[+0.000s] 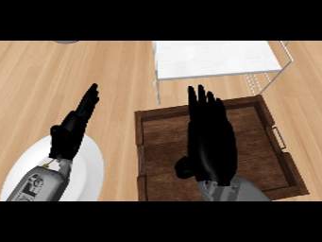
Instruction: Pick the bell pepper from the tray and place it in the tiered shelf
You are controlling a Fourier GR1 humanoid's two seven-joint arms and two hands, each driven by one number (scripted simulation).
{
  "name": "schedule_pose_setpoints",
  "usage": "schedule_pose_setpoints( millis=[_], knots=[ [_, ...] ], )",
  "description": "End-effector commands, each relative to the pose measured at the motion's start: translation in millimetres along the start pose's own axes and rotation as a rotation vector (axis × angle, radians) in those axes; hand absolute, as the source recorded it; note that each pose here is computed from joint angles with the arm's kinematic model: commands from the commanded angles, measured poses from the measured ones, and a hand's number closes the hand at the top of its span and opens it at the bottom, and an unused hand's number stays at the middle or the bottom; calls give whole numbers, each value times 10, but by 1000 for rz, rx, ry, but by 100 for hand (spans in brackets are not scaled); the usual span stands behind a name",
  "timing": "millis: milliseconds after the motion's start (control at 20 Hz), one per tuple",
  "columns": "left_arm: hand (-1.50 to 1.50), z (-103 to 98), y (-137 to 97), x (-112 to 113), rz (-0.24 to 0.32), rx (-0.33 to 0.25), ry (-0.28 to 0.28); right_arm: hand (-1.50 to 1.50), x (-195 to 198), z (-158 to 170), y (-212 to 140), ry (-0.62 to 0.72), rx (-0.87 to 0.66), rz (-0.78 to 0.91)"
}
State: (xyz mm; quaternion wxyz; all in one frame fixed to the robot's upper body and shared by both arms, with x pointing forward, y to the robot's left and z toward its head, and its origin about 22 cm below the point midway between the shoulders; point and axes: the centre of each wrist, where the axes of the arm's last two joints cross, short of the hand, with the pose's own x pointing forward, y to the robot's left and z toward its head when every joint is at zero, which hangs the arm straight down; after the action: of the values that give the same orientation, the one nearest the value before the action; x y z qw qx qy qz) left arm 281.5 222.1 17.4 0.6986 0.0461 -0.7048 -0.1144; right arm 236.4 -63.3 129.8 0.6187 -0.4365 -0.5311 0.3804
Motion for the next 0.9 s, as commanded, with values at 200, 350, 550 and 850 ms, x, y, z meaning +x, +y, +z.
schedule_pose_setpoints(
  millis=[200,350,550,850],
  knots=[
    [0,-108,-99,52,-3,10,-9,-150,64,61,41,162,18,39],
    [0,-73,16,-76,-9,19,10,-150,85,69,124,167,28,54],
    [0,-164,51,14,0,3,-9,-150,20,-53,222,178,35,90],
    [0,135,93,-64,-12,-10,-12,-150,-68,-152,263,198,38,110]
  ],
)
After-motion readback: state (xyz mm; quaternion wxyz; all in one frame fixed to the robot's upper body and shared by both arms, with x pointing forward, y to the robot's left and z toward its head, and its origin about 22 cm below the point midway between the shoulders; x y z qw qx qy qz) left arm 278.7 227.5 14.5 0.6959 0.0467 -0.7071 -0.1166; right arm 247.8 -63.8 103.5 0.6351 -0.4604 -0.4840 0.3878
